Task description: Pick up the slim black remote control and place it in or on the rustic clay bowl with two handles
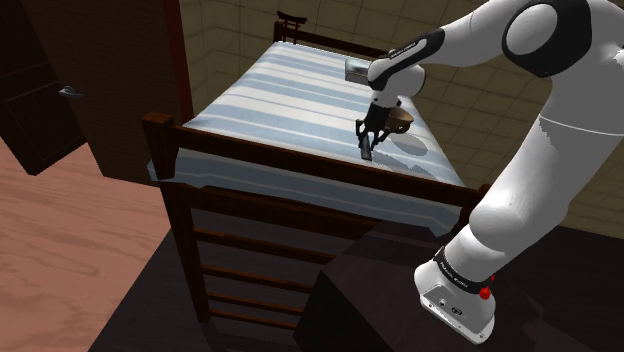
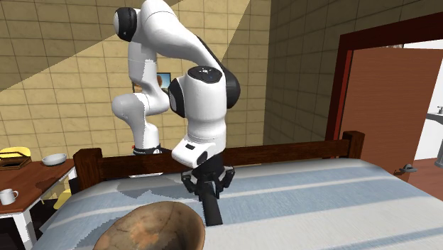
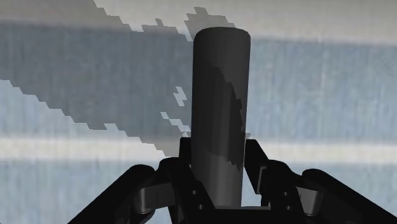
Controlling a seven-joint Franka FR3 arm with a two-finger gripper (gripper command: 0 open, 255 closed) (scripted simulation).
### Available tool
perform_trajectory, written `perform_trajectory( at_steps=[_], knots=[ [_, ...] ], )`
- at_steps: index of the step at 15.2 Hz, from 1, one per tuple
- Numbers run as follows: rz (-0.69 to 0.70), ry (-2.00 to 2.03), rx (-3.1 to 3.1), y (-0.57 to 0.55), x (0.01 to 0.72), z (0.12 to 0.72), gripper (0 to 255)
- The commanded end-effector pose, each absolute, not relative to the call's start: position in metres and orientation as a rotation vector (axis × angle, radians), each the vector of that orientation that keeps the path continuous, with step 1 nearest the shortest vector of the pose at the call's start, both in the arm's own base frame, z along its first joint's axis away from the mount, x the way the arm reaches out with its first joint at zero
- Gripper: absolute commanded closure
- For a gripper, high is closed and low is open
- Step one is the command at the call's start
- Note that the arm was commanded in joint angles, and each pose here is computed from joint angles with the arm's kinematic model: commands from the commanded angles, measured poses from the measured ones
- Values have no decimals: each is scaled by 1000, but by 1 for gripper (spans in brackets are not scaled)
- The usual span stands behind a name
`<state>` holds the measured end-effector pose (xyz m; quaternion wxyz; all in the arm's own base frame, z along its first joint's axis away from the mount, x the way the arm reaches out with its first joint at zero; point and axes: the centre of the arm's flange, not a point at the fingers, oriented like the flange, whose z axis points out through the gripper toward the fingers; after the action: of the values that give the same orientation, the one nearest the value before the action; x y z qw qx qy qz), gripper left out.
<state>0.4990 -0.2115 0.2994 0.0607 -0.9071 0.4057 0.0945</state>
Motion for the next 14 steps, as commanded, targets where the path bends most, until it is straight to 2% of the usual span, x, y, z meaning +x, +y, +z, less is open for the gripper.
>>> perform_trajectory(
  at_steps=[1, 14],
  knots=[
    [291, 1225, -2745, -211, 499, 308, 255],
    [291, 1225, -2745, -211, 499, 376, 255]
  ],
)
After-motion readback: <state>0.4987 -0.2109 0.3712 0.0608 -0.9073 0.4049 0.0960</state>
